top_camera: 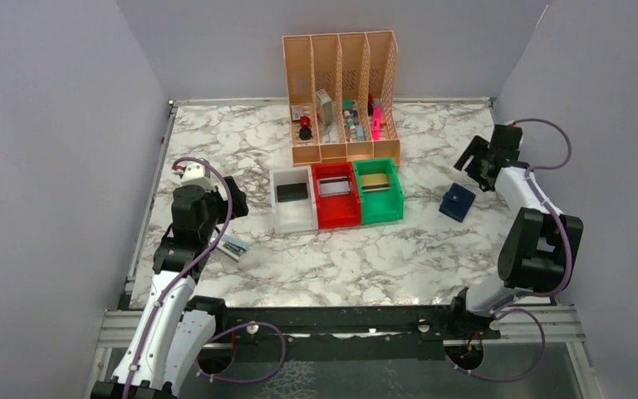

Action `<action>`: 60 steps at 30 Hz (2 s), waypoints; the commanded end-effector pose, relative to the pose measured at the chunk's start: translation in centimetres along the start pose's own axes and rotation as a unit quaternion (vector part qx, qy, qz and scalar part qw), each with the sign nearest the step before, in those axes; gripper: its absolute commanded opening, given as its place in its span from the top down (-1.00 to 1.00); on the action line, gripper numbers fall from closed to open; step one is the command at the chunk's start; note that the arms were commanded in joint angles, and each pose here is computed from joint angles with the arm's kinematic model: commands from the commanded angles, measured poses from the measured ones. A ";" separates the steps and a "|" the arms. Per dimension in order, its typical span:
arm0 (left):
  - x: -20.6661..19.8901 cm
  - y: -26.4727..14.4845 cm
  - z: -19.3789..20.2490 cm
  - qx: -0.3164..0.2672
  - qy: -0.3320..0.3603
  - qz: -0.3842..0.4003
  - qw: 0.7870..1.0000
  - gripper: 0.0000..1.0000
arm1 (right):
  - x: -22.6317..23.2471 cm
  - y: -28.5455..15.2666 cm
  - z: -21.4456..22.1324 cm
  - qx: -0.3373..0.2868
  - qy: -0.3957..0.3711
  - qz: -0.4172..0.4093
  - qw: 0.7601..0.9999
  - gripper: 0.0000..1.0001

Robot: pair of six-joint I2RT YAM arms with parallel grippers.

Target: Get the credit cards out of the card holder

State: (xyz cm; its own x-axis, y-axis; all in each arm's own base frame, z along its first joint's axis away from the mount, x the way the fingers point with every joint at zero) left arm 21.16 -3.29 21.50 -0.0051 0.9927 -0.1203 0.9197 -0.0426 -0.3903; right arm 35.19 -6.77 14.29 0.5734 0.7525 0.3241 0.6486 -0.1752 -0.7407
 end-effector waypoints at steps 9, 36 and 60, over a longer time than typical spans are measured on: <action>-0.2 0.2 -0.4 -0.011 -0.010 0.015 1.000 -0.92 | -1.7 4.1 3.0 0.090 -0.023 0.048 0.995 -0.52; -1.3 0.4 0.1 -0.007 -0.027 0.065 0.997 -0.86 | -0.6 -8.3 15.1 0.153 -0.035 -0.053 0.986 -0.36; -2.6 0.4 0.2 -0.004 -0.039 0.126 0.991 -0.83 | -1.1 -6.7 16.6 0.117 -0.016 0.105 0.987 -0.43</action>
State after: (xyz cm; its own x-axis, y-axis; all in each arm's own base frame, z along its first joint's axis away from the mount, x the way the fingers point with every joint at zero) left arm 21.36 -5.38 21.22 0.1468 0.9554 -0.2563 0.9001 -0.2365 -0.3659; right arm 23.24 3.08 10.62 0.6505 0.7462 0.1416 0.4361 -0.2143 -0.8740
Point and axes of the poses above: each gripper's point midway between its finger pads, its own y axis out along the fingers, its own x axis along the line the jaws close on, z = x × y, the point moved 7 cm from there along -y, back along the fingers, and after that the axes turned 9 degrees about y, right-handed, at the moved point
